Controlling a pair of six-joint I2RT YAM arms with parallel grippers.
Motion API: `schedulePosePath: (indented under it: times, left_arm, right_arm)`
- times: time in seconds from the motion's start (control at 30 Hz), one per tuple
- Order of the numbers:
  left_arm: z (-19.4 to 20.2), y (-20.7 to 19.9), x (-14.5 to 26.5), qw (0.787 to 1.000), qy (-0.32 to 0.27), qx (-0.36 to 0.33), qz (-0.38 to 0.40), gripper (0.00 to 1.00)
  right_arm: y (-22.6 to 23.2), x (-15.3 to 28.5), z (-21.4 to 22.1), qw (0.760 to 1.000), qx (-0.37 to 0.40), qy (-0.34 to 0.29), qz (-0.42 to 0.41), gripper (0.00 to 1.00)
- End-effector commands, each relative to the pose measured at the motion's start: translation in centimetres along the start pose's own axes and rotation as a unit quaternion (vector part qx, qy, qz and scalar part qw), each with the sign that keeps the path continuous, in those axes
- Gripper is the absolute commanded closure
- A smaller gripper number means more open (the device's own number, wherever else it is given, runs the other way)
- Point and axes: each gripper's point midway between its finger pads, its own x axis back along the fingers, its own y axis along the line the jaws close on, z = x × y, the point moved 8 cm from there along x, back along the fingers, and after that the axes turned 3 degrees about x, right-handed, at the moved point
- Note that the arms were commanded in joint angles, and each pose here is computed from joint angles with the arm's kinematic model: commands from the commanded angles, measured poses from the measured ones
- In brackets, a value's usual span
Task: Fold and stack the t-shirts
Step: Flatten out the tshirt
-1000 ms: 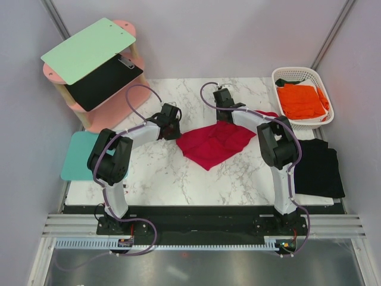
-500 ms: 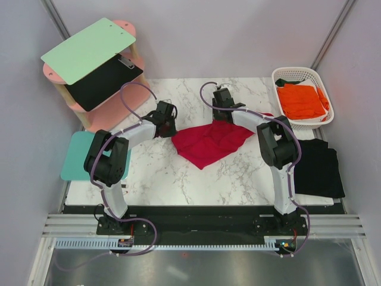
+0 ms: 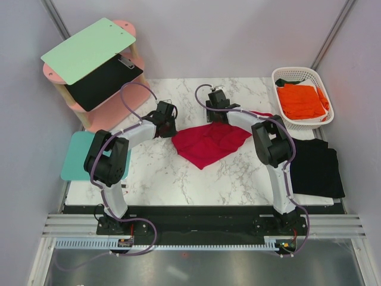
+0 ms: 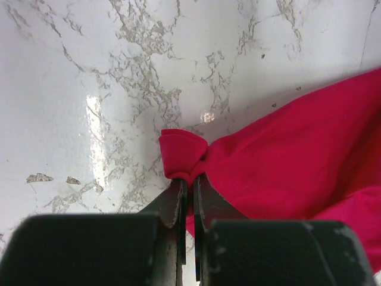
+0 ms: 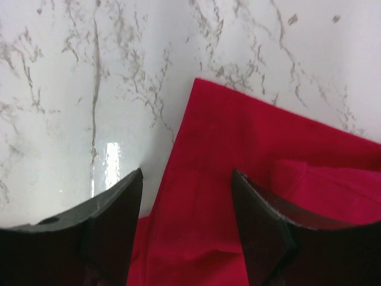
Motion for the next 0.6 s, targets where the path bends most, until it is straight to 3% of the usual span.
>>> schedulePosePath:
  times: [0.0, 0.17, 0.23, 0.3, 0.47, 0.57]
  left_arm:
    - [-2.0, -0.4, 1.7, 0.999, -0.035, -0.012, 0.006, 0.98]
    - [-2.3, -0.4, 2.1, 0.999, -0.039, -0.015, 0.002, 0.98]
    - [-2.5, -0.4, 2.3, 0.999, -0.042, -0.017, -0.001, 0.98]
    - [-2.7, -0.2, 2.6, 0.999, -0.045, -0.019, -0.008, 0.98]
    - [-3.2, 0.3, 3.5, 0.998, -0.057, -0.022, -0.022, 0.98]
    - [-3.9, 0.5, 4.3, 0.997, -0.068, -0.023, -0.027, 0.98]
  right_arm:
    - [-0.5, -0.1, -0.3, 0.999, 0.01, 0.009, 0.04, 0.32]
    - [-1.2, -0.6, 0.5, 0.996, 0.022, 0.034, 0.085, 0.36]
    - [-1.2, -1.0, 1.1, 0.995, 0.026, 0.043, 0.09, 0.62]
    - [-1.2, -1.3, 1.2, 0.994, 0.026, 0.045, 0.093, 0.97]
    - [-1.4, -0.4, 0.7, 0.996, 0.022, 0.032, 0.085, 1.0]
    - [-1.5, 1.8, -0.6, 0.998, 0.006, -0.01, 0.066, 1.0]
